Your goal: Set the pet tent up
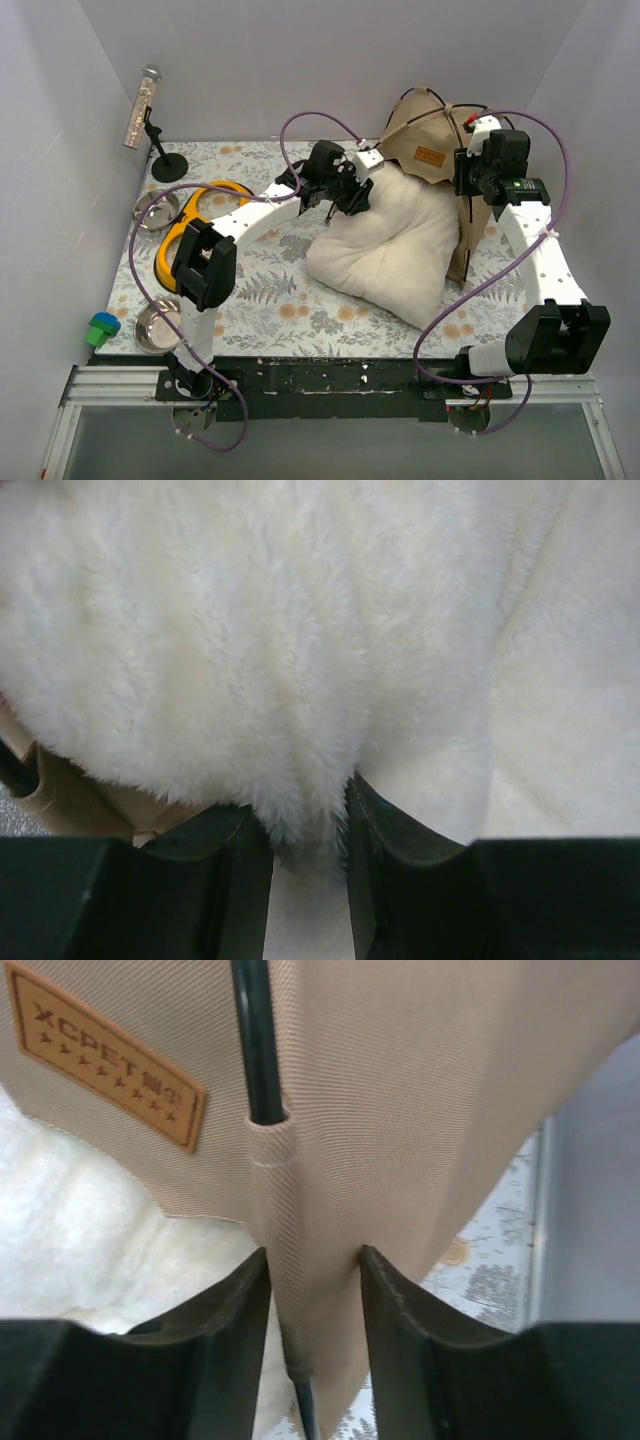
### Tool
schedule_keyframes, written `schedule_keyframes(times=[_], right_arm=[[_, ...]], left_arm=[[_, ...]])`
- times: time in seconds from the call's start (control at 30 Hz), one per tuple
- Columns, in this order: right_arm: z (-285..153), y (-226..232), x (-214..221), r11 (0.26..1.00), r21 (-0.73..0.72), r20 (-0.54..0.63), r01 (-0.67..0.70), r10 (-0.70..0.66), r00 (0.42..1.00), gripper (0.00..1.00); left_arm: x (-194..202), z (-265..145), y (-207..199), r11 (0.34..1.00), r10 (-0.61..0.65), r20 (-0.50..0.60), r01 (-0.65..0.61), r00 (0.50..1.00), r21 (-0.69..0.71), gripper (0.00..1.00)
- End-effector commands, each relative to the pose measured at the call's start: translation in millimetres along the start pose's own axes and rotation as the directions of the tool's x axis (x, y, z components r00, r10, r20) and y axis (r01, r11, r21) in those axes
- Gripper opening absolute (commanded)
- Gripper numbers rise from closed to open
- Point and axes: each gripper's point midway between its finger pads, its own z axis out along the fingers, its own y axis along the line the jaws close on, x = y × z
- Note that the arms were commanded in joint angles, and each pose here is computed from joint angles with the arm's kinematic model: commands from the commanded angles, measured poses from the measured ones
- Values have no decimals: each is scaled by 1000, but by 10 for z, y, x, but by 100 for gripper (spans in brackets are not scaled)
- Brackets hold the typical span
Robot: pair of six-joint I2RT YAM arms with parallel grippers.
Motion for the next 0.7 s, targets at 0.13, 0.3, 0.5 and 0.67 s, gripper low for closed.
schedule_keyframes(times=[0.13, 0.3, 0.5, 0.67], right_arm=[[-66, 481, -211, 954, -274, 47, -125, 143, 989, 1], [-135, 628, -158, 923, -340, 22, -180, 199, 980, 1], [-188, 718, -107, 903, -380, 5, -202, 221, 975, 1], [-188, 718, -24, 905, -374, -7, -202, 214, 977, 1]], left_arm=[[-601, -40, -398, 954, 256, 127, -272, 958, 128, 17], [-477, 341, -255, 956, 291, 46, -292, 956, 26, 14], [-106, 744, 36, 937, 346, -91, -349, 934, -23, 8], [-533, 597, 216, 950, 279, 24, -273, 960, -150, 49]])
